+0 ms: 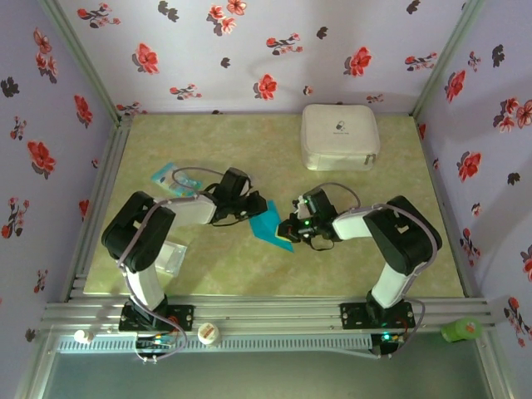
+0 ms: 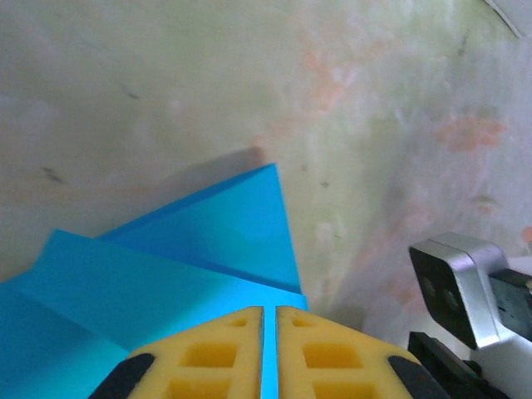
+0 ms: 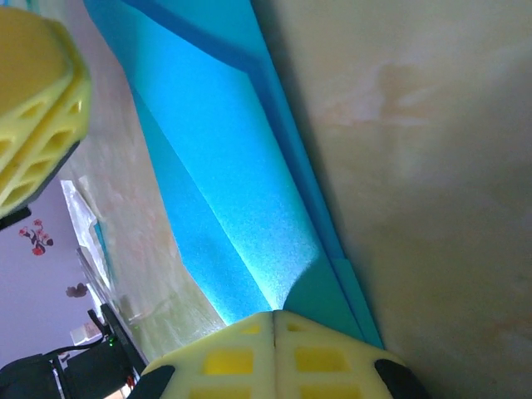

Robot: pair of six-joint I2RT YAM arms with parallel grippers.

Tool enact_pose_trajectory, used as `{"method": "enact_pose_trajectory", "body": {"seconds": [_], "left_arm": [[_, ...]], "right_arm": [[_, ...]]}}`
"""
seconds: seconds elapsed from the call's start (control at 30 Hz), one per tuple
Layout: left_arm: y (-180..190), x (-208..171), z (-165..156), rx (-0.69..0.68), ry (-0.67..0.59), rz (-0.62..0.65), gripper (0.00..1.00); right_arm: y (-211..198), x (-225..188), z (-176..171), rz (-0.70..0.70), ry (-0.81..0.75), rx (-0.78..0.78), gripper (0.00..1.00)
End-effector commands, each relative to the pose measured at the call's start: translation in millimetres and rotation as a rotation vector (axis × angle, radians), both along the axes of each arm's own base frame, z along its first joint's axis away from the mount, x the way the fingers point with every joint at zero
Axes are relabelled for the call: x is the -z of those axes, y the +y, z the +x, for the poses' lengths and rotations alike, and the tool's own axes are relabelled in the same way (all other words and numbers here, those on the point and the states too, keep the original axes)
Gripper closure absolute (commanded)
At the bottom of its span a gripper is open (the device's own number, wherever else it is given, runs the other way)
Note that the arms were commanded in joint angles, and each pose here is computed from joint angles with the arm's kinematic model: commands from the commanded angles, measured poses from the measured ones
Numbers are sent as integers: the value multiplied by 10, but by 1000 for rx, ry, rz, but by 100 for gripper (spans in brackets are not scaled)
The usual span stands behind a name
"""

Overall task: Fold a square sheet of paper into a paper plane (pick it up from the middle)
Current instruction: Fourth fold the wing at the center of the table.

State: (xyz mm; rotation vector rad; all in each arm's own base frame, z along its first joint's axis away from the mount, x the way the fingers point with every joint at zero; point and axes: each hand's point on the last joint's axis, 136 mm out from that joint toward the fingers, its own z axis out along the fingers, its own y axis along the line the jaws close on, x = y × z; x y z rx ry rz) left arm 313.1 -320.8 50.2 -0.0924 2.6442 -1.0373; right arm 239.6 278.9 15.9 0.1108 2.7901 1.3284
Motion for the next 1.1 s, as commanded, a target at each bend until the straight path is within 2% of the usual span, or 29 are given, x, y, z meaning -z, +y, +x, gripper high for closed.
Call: {"method": "enact_pose_trajectory", "body": {"seconds": [0.0, 0.2, 0.5, 0.77, 0.93, 1.07], "left_arm": [[-103, -18, -48, -8, 12, -8, 88], [-134, 169, -106, -16, 41, -5, 89], [363, 468, 89, -112, 58, 68, 89], [723, 488, 316, -186, 91, 127, 88], [689, 197, 413, -180, 50, 113, 88], [439, -217, 391, -138, -29, 91, 87]], "right_arm": [[-313, 406, -286, -190, 133, 27, 95], [-321, 452, -282, -202, 147, 35, 95], [-340, 469, -302, -217, 152, 27, 96], [-362, 473, -315, -228, 152, 25, 96], [-303, 429, -288, -194, 152, 29, 96], [-253, 388, -229, -157, 149, 63, 96]]}}
